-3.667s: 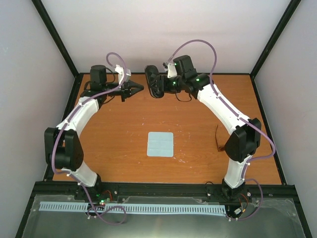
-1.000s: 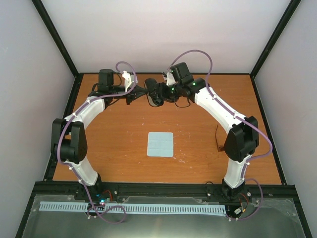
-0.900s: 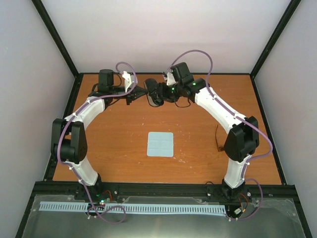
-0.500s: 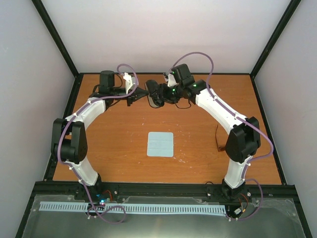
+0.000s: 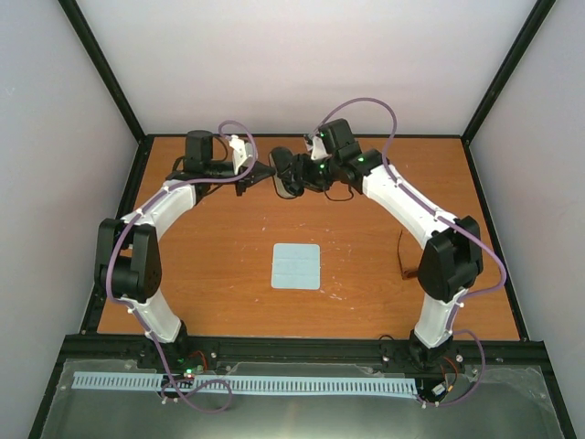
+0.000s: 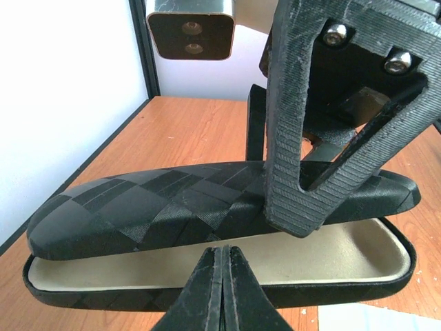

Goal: Organize the sunglasses
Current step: Open the sunglasses case at the center of the board, then place the sunglasses case at the center of the board.

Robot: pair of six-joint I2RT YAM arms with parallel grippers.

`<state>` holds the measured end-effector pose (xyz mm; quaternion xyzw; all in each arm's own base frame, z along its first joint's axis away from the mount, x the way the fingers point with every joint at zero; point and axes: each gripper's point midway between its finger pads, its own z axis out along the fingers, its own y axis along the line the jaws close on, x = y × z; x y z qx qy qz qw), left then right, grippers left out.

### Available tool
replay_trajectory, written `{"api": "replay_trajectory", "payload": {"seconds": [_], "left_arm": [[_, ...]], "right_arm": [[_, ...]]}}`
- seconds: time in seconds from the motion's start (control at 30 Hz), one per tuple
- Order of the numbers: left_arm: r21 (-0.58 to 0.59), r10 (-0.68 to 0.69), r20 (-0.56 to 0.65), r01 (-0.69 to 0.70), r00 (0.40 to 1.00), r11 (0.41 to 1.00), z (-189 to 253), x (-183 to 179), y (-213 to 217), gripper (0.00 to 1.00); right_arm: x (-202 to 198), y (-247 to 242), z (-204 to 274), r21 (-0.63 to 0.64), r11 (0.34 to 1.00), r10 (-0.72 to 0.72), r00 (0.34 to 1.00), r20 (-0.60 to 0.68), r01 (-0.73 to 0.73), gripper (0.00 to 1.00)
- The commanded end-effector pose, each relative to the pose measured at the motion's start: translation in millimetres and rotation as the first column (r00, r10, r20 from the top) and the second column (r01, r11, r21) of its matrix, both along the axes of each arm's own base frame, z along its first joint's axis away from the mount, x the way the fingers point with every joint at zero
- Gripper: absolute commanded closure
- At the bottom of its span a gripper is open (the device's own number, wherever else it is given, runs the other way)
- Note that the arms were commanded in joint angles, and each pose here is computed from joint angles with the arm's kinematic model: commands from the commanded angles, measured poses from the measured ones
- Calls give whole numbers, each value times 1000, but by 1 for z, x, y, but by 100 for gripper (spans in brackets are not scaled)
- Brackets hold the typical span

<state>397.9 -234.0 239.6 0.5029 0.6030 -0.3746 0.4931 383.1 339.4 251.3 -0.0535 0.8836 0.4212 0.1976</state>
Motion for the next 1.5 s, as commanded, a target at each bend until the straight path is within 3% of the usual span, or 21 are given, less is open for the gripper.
{"api": "replay_trajectory", "payload": {"seconds": [0.0,0.7,0.97,1.0,1.23,1.47], "left_arm": [[131,15,-255,19,967,991,-82,-26,-10,100],[170,-5,-247,49,969,984,-95,-31,-21,100],[189,27,-235,18,972,982,-86,-23,-20,99],[190,34,-229,10,973,982,-82,-22,-20,97],[188,77,-170,-45,982,981,-56,-20,-11,60],[181,127,-137,-102,982,978,-36,-26,9,55]], "right_arm": [[-38,11,213,363,896,29,850,526,-256,97],[-56,5,235,421,852,25,827,562,-312,97],[-38,-4,189,373,910,-27,873,486,-180,97],[-34,-7,181,365,917,-35,881,472,-159,97],[-8,-31,121,316,947,-80,919,386,-51,97],[15,-50,53,284,957,-21,957,288,-65,97]]}}
